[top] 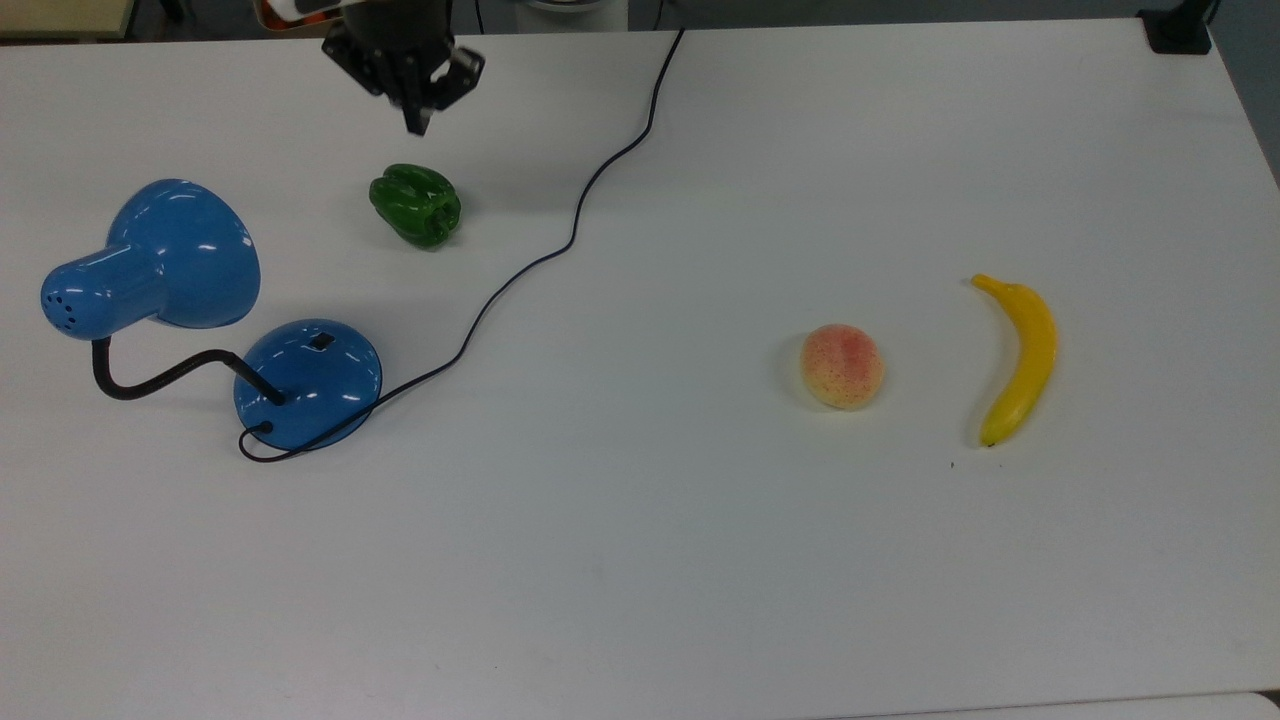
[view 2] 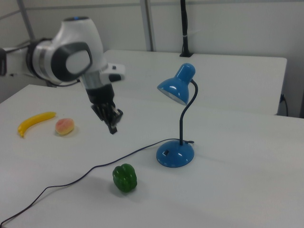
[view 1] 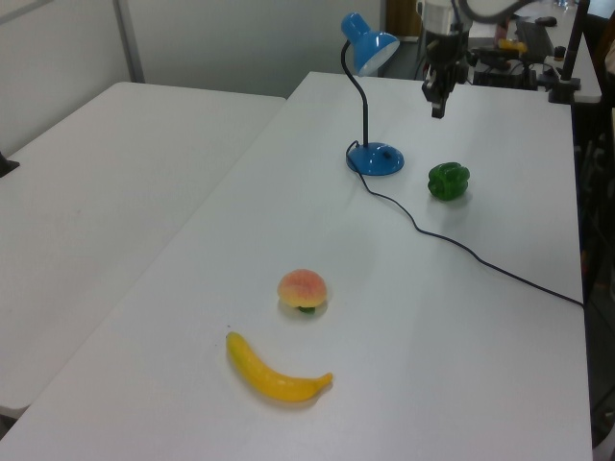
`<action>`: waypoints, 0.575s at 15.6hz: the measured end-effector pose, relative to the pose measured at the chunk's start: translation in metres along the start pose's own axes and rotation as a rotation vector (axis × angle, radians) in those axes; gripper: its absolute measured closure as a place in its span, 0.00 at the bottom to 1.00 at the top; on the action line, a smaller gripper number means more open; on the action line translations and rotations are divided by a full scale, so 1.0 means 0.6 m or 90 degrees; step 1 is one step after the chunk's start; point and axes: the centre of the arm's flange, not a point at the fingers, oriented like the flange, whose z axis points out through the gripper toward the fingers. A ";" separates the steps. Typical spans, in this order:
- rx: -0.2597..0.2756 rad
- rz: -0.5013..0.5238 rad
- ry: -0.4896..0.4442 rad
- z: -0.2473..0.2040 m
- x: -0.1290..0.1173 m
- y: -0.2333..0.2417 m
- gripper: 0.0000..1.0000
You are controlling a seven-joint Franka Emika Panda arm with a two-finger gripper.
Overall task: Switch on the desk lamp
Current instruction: 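Move the gripper over the blue lamp base and lower it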
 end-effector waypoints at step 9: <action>0.025 0.225 0.087 0.146 0.036 0.090 0.99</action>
